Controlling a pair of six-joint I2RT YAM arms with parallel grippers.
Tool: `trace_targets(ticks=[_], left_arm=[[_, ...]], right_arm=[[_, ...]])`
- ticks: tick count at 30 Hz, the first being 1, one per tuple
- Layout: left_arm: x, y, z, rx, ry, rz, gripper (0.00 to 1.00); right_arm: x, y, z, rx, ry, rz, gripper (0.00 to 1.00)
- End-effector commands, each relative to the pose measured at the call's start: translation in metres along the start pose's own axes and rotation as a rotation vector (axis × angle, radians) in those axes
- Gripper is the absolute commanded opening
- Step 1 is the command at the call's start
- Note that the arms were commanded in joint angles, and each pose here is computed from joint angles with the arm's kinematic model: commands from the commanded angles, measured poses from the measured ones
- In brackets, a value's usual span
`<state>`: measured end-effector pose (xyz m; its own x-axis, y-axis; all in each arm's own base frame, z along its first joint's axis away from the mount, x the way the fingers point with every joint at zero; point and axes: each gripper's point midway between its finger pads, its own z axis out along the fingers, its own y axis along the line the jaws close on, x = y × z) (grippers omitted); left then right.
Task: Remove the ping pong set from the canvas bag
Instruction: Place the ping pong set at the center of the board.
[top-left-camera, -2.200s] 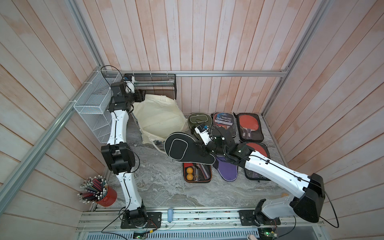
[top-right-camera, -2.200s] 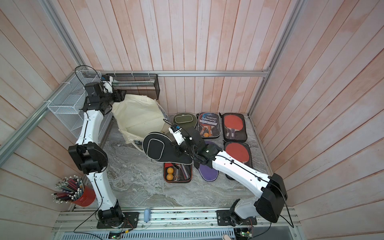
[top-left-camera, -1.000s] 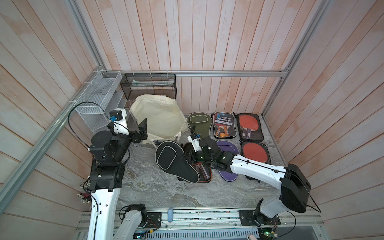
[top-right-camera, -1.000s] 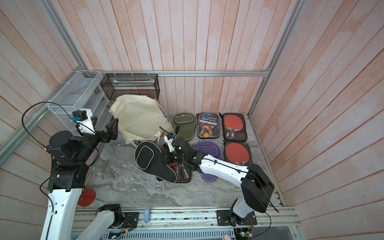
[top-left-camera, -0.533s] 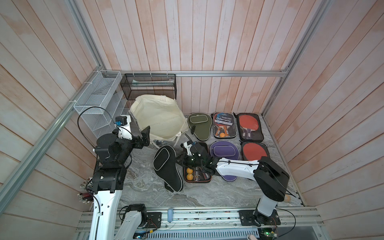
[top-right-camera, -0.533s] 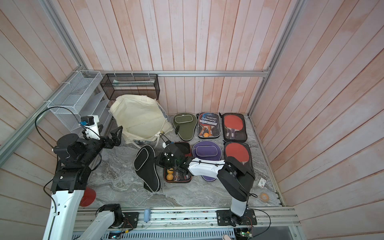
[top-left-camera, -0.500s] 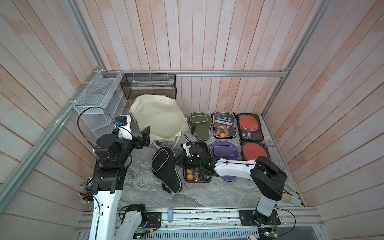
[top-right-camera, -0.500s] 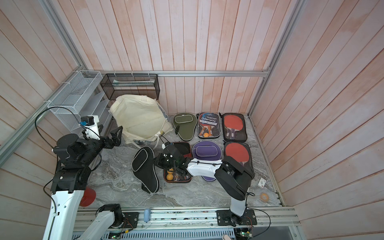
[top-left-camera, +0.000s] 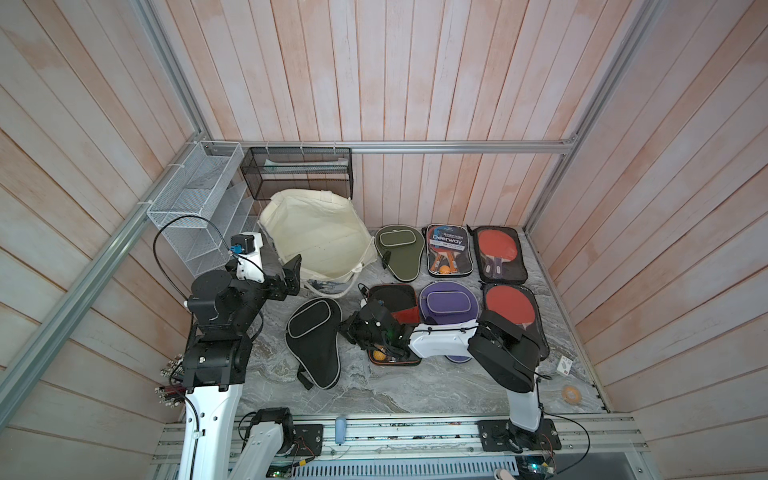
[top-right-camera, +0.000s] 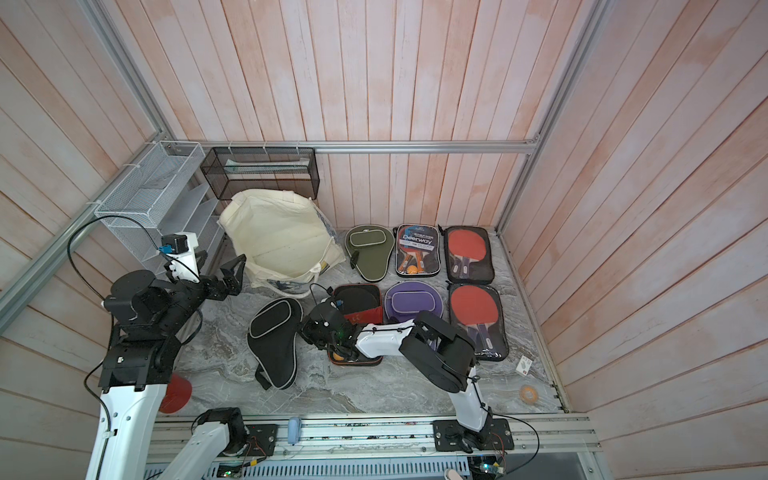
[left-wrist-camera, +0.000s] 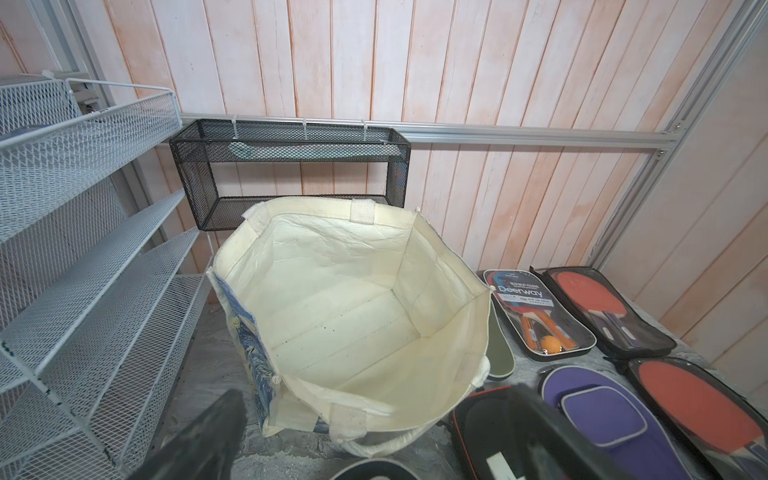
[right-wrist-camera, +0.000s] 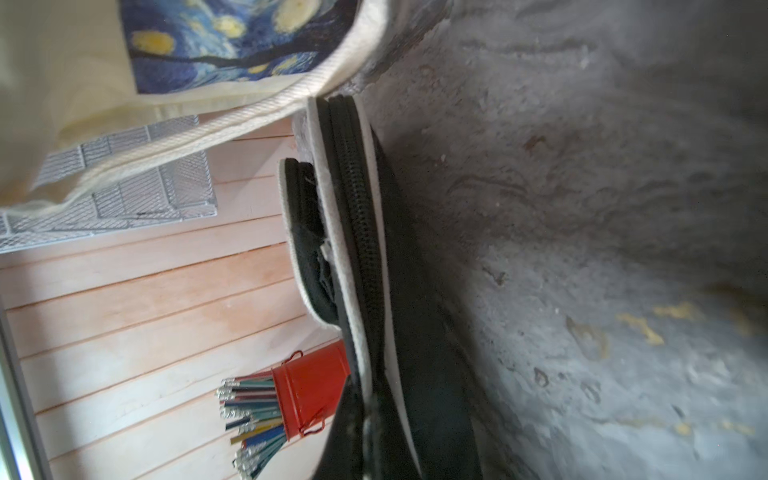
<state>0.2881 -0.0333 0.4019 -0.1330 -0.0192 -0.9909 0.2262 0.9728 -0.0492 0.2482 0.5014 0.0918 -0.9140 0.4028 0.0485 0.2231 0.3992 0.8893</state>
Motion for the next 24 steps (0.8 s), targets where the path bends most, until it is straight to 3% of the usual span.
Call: trace_targets(ticks=[1,9,10,13,15,19,20,24], left_arm=[[-0.006,-0.005,-0.001,0.024,-0.01,-0.01,1.0],[-0.002,-0.004,0.001,0.023,-0.001,-0.01,1.0],[-0.001,-0.004,0.002,0.024,0.003,-0.01,1.0],[0.0,-0.003,0.002,0.02,0.006,-0.009,1.0],[-0.002,-0.003,0.003,0.018,0.008,-0.008,1.0],[-0.006,0.002,0.003,-0.007,0.022,-0.01,1.0],[-0.007,0.005,0.004,-0.021,0.032,-0.013,1.0],[-0.005,0.021,0.011,-0.107,0.116,-0.057,1.0]], right_arm=[[-0.005,-0.001,0.014,-0.01,-0.045,0.065,0.0],[-0.005,-0.024,0.029,0.07,-0.055,0.065,0.0],[-0.004,-0.023,0.029,0.066,-0.052,0.056,0.05],[-0.004,-0.018,0.028,0.068,-0.02,-0.008,0.33],[-0.003,-0.012,0.027,0.104,0.015,-0.075,0.59],[-0.015,-0.01,0.003,0.184,-0.018,-0.208,0.85],[-0.019,-0.004,-0.007,0.189,-0.038,-0.254,0.97],[-0.035,0.021,-0.052,0.213,-0.113,-0.435,0.98]])
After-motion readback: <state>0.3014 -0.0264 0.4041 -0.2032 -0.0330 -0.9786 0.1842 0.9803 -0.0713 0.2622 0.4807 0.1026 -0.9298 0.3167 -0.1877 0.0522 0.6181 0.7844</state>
